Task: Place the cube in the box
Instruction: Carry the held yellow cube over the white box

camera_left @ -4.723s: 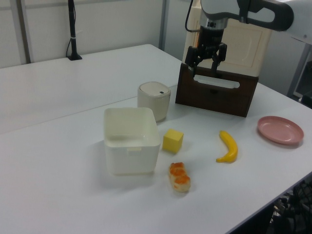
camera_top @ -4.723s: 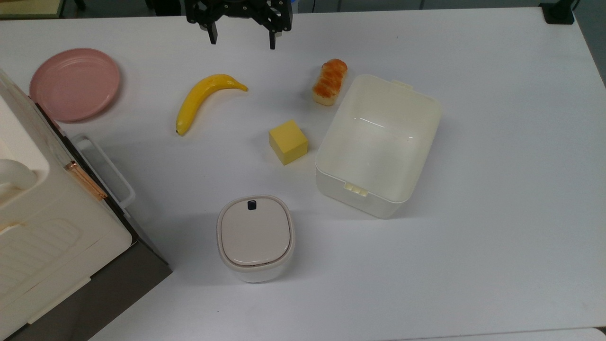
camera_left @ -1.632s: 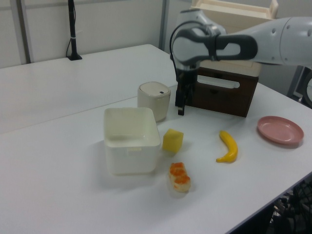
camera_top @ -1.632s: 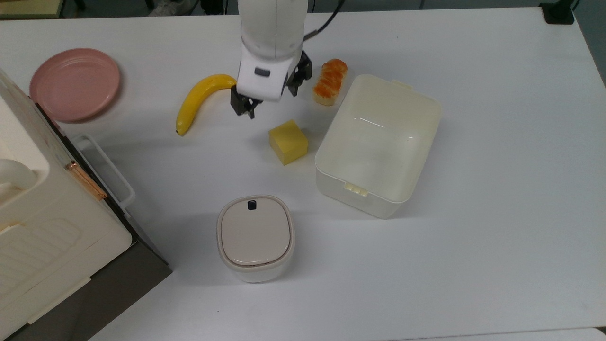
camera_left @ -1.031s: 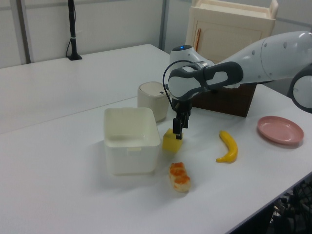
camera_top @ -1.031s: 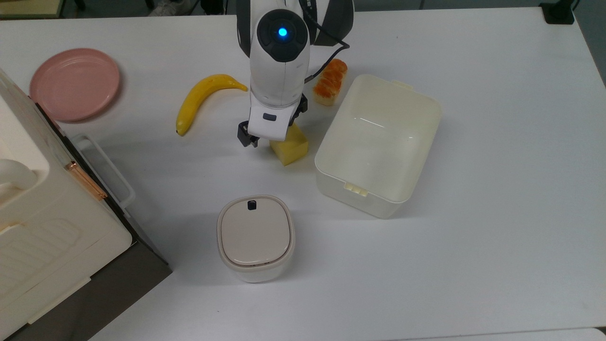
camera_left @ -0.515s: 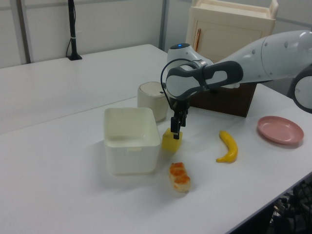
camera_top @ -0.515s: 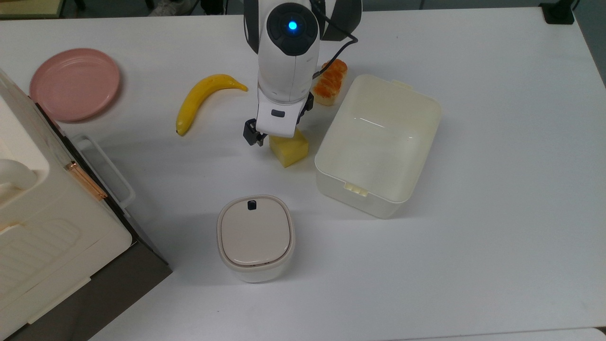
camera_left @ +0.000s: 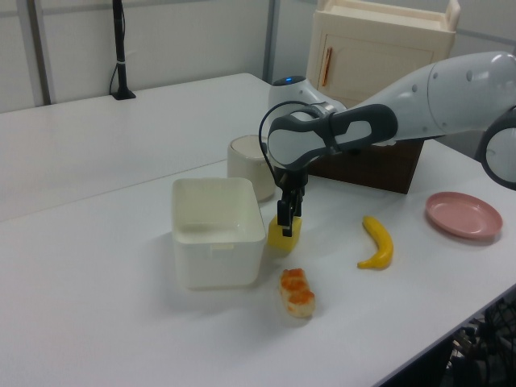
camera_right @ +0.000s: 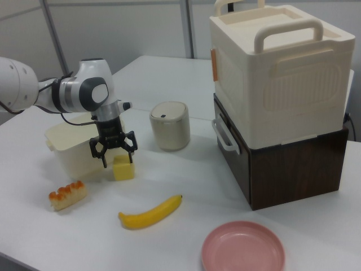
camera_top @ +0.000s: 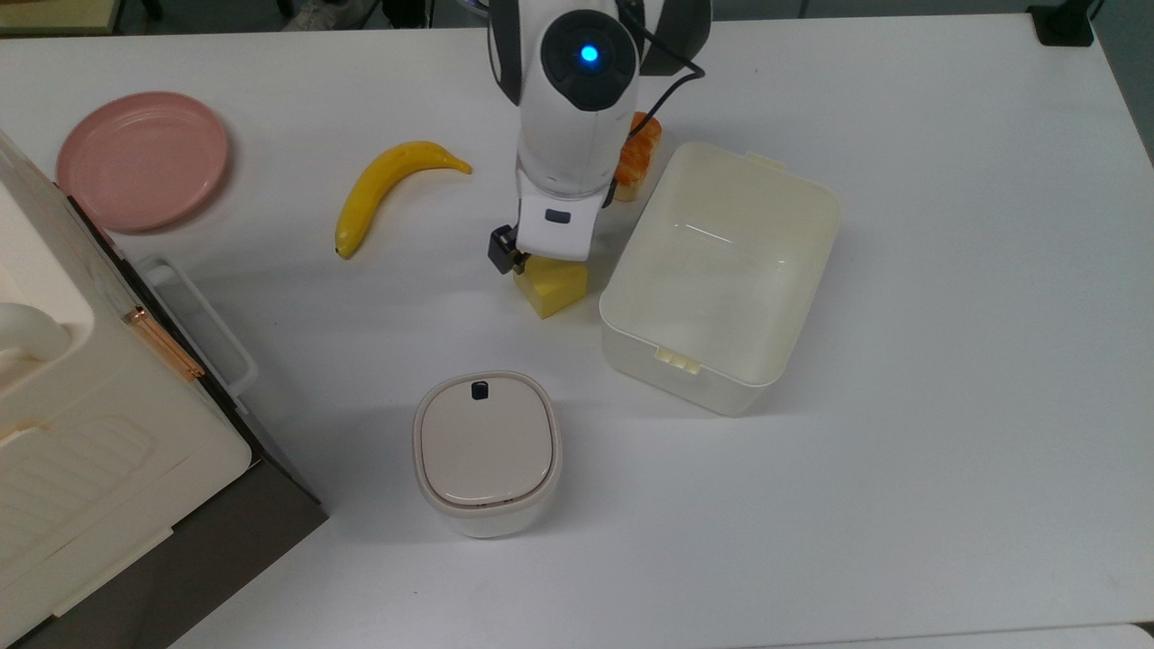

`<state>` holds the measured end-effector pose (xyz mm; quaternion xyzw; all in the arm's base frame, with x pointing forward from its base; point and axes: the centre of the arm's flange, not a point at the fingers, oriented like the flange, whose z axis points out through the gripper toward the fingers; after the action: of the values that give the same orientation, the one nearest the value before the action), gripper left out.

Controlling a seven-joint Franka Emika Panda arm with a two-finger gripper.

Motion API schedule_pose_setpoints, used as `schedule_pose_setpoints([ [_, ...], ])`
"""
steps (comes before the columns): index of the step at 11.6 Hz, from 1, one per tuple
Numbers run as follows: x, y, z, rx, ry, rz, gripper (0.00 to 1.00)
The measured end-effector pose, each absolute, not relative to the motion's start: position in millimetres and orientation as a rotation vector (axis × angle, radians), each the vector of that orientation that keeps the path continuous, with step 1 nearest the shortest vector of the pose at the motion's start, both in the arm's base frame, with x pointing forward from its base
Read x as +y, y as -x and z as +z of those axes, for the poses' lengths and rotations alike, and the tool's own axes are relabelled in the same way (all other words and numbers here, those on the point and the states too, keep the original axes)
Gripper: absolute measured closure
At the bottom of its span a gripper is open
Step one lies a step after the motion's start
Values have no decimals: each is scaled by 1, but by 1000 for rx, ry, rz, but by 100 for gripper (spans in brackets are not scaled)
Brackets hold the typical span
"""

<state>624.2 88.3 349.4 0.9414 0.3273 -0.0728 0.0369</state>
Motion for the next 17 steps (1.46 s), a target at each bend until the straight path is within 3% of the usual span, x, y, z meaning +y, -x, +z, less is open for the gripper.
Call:
schedule_pose_setpoints([
  [1,93,-624,348,1010,-2888,-225,17],
  [3,93,-624,352,1009,-2887,-216,47],
  [5,91,-625,352,1020,-2877,-217,48],
  [7,87,-626,360,1030,-2857,-215,57],
  [8,81,-624,376,1057,-2845,-243,57],
  [10,61,-619,440,1078,-2840,-276,57],
  [13,71,-624,530,1044,-2995,-39,57],
  [16,127,-625,542,896,-3073,51,52],
  [17,152,-624,538,855,-3086,71,41],
])
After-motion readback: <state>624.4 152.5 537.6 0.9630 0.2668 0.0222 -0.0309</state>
